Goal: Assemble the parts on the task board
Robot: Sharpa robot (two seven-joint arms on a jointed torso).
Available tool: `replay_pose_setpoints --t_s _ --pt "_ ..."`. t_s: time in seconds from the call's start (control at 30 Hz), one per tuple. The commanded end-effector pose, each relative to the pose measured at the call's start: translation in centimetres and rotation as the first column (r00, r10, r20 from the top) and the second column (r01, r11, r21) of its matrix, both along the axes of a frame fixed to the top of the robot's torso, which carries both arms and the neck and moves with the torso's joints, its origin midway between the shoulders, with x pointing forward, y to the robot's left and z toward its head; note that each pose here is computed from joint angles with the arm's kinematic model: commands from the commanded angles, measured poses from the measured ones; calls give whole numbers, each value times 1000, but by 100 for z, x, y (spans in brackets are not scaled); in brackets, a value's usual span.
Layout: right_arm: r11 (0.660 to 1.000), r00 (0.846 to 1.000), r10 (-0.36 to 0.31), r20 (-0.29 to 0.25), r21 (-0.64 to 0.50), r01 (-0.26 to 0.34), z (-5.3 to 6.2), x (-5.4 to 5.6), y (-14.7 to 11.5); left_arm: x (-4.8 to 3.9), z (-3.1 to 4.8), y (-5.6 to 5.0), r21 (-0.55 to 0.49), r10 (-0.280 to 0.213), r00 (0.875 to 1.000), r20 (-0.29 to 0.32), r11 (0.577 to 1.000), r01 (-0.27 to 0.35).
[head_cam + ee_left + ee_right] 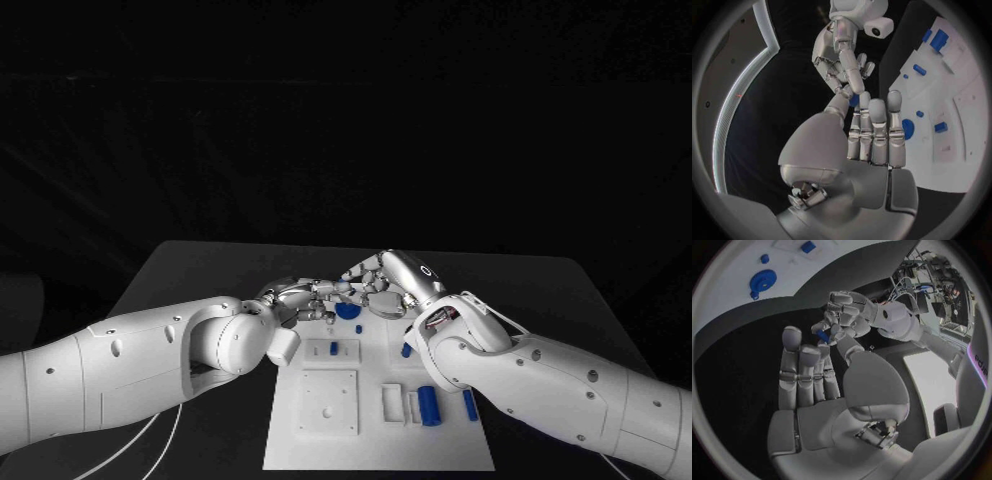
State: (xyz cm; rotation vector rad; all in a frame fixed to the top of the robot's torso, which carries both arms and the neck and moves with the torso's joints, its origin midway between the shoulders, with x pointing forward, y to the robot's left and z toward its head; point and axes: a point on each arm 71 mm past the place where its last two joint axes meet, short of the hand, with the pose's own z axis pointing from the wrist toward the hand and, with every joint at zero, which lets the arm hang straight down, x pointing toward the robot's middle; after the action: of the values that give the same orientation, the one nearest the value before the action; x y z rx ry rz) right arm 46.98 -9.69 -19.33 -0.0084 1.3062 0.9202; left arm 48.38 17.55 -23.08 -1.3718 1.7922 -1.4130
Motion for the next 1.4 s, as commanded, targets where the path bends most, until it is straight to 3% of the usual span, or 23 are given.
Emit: replay_pose_setpoints --t_s 0.03,1.07,1.4 --pt "1000 1000 9 0 -3 -9 6 5 9 -53 10 -115 -22 -82 997 0 996 82" --pt "1000 1000 7 -22 -11 -7 -22 28 -18 -48 9 -106 -30 -94 996 -1 995 94" --pt "999 998 -4 -66 43 7 -29 40 -46 -45 11 -97 -30 -91 996 3 995 91"
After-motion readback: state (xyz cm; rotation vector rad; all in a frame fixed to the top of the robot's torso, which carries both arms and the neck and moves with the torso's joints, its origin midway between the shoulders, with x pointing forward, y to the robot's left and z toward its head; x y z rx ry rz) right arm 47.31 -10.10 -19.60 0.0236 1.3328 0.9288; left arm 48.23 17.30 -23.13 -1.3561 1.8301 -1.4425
